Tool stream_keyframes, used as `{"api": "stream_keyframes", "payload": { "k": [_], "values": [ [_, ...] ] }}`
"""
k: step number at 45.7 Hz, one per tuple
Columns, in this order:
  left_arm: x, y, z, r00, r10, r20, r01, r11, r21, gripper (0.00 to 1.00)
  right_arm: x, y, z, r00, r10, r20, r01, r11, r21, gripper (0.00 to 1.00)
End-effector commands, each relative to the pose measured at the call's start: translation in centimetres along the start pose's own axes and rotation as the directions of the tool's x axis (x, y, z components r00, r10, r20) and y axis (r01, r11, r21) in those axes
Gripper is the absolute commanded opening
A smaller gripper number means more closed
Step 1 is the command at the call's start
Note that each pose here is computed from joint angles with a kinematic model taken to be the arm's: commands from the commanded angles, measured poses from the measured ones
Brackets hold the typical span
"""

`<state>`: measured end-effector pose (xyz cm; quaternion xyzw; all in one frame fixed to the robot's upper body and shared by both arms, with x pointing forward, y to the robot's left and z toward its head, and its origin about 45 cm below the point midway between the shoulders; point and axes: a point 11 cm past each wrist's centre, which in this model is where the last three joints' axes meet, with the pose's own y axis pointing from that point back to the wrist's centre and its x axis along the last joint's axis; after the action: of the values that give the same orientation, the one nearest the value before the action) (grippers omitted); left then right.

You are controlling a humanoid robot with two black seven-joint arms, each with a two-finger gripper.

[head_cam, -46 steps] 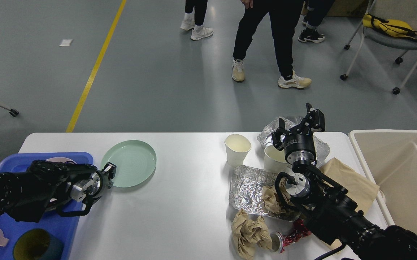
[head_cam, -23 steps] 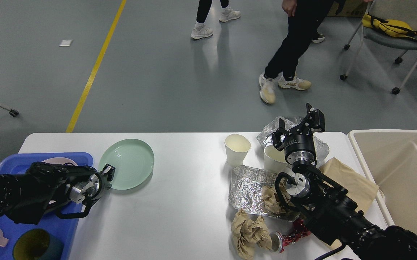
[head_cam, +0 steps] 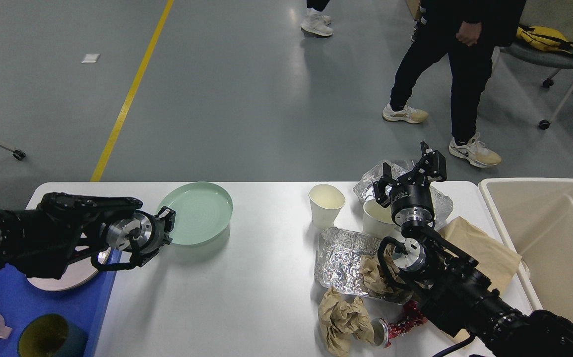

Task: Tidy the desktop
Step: 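Lift the green plate and carry it over the blue tray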

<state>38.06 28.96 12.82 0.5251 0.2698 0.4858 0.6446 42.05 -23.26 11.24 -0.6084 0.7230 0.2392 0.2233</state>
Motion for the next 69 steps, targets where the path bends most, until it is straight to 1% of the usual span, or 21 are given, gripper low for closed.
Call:
{"api": "stream_keyframes", "payload": {
  "k": [1, 7, 12, 15, 20, 21, 22, 24, 28, 33, 36, 41, 43, 47, 52, 56, 62, 66, 69],
  "values": [
    [0.5, 4.0, 1.2, 0.998, -0.051, 0.045, 0.05, 0.999, 0.013, 0.0, -0.1, 0.0, 0.0, 1.0, -0.001, 0.0, 0.001, 1.0, 0.001, 1.0],
    [2.3, 8.1, 1.5, 0.982, -0.03, 0.184, 0.013, 0.995, 0.097, 0.0, -0.1, 0.0, 0.0, 1.0, -0.001, 0.0, 0.001, 1.0, 0.0, 1.0],
    [5.2, 12.3, 2.3, 0.911, -0.051, 0.41, -0.018, 0.986, 0.164, 0.0, -0.1, 0.0, 0.0, 1.0, -0.001, 0.0, 0.001, 1.0, 0.001, 1.0],
    [6.9, 16.0, 3.6, 0.852, -0.071, 0.519, -0.022, 0.985, 0.17, 0.0, -0.1, 0.0, 0.0, 1.0, -0.001, 0.0, 0.001, 1.0, 0.001, 1.0],
    [7.8, 22.6, 6.1, 0.744, -0.11, 0.659, 0.002, 0.987, 0.162, 0.0, 0.0, 0.0, 0.0, 1.0, 0.0, 0.0, 0.0, 1.0, -0.001, 1.0],
    [8.0, 25.5, 6.9, 0.688, -0.12, 0.716, -0.001, 0.986, 0.166, 0.0, 0.0, 0.0, 0.0, 1.0, 0.0, 0.0, 0.0, 1.0, 0.0, 1.0],
    [8.1, 26.7, 7.2, 0.662, -0.127, 0.739, -0.002, 0.985, 0.17, 0.0, -0.1, 0.0, 0.0, 1.0, -0.001, 0.0, 0.001, 1.0, 0.001, 1.0],
    [8.2, 29.0, 7.7, 0.625, -0.133, 0.769, 0.004, 0.986, 0.167, 0.0, 0.0, 0.0, 0.0, 1.0, 0.0, 0.0, 0.0, 1.0, 0.0, 1.0],
    [9.3, 32.2, 9.0, 0.635, -0.048, 0.771, -0.015, 0.997, 0.074, 0.0, -0.1, 0.0, 0.0, 1.0, -0.001, 0.0, 0.001, 1.0, 0.0, 1.0],
    [9.3, 34.6, 10.2, 0.632, 0.017, 0.774, -0.018, 1.0, -0.007, 0.0, -0.1, 0.0, 0.0, 1.0, -0.001, 0.0, 0.001, 1.0, 0.001, 1.0],
    [9.9, 34.7, 9.7, 0.65, 0.018, 0.759, -0.007, 1.0, -0.017, 0.0, -0.1, 0.0, 0.0, 1.0, -0.001, 0.0, 0.001, 1.0, 0.001, 1.0],
    [10.8, 33.5, 8.5, 0.679, -0.013, 0.734, 0.014, 1.0, 0.005, 0.0, -0.1, 0.0, 0.0, 1.0, -0.003, 0.001, 0.003, 1.0, 0.001, 1.0],
    [11.7, 31.8, 7.2, 0.701, -0.052, 0.711, 0.031, 0.999, 0.042, 0.0, -0.1, 0.0, 0.0, 1.0, -0.003, 0.001, 0.003, 1.0, 0.0, 1.0],
    [13.8, 29.5, 5.1, 0.749, -0.087, 0.657, 0.044, 0.996, 0.082, 0.0, -0.1, 0.0, 0.0, 1.0, -0.001, 0.001, 0.001, 1.0, -0.001, 1.0],
    [16.4, 25.5, 1.2, 0.813, -0.15, 0.562, 0.073, 0.985, 0.156, 0.0, -0.1, 0.0, 0.0, 1.0, -0.001, 0.001, 0.001, 1.0, -0.001, 1.0],
    [18.5, 22.5, -1.7, 0.873, -0.116, 0.475, 0.026, 0.981, 0.192, 0.0, -0.1, 0.0, 0.0, 1.0, -0.001, 0.001, 0.001, 1.0, 0.0, 1.0],
    [20.6, 18.6, -5.9, 0.935, -0.01, 0.355, -0.077, 0.971, 0.229, 0.0, -0.1, 0.0, 0.0, 1.0, -0.001, 0.001, 0.001, 1.0, -0.001, 1.0],
    [21.8, 17.0, -8.6, 0.958, 0.062, 0.28, -0.127, 0.968, 0.218, 0.0, 0.0, 0.0, 0.0, 1.0, 0.0, 0.0, 0.0, 1.0, 0.0, 1.0],
    [22.3, 15.9, -9.8, 0.963, 0.108, 0.246, -0.158, 0.968, 0.196, 0.0, 0.0, 0.0, 0.0, 1.0, 0.0, 0.0, 0.0, 1.0, 0.0, 1.0]
  ]
}}
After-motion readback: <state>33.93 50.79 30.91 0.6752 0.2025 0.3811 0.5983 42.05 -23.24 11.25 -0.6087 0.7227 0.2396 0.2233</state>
